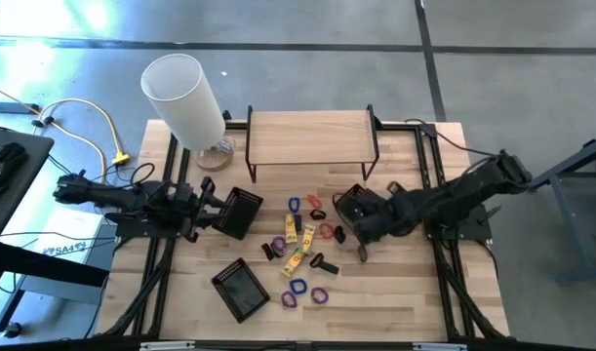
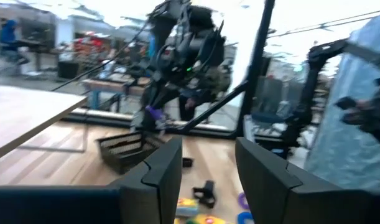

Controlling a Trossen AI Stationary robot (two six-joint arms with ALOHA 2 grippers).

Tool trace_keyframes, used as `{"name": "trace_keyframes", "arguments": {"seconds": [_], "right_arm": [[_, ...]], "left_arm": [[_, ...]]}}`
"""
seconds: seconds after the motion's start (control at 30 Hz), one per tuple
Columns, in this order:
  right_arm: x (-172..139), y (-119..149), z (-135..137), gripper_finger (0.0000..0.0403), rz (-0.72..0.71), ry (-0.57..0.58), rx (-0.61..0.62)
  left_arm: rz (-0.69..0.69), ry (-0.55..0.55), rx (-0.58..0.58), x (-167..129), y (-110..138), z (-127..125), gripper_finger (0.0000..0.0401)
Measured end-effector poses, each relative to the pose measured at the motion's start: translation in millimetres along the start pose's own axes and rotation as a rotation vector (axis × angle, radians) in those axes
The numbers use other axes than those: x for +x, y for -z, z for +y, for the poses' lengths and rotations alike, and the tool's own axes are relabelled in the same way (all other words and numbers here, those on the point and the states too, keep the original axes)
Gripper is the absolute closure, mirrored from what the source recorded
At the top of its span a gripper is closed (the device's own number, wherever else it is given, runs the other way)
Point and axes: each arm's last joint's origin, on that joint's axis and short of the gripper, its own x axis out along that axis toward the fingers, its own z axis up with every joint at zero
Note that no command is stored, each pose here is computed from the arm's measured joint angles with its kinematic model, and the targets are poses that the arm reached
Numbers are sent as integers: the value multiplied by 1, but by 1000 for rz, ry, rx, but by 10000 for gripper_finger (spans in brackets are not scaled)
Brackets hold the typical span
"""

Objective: Pick & Place Office Desk Supplies
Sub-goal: Put the purple spring keychain into the top right black bin, then put the black rubber band into the top left black bin

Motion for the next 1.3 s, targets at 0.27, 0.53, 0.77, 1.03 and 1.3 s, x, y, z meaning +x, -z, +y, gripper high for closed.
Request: {"name": "trace_keyframes", "arguments": {"seconds": [0.27, 0.53, 0.77, 1.03, 1.3], "right_arm": [[21, -29, -26, 399, 17, 26, -108], [71, -25, -32, 399, 40, -75, -151], [89, -18, -26, 394, 8, -179, -161], [104, -10, -26, 350, -28, -181, -116], [103, -10, -27, 249, -33, -179, -117]], "left_arm": [[-47, -66, -12, 10, -3, 0, 256], [-24, -70, -8, 16, 1, 0, 256], [12, -76, -13, 19, 5, 0, 256], [48, -94, 29, 21, 9, 1, 256], [57, -139, 33, 22, 11, 3, 256]]}}
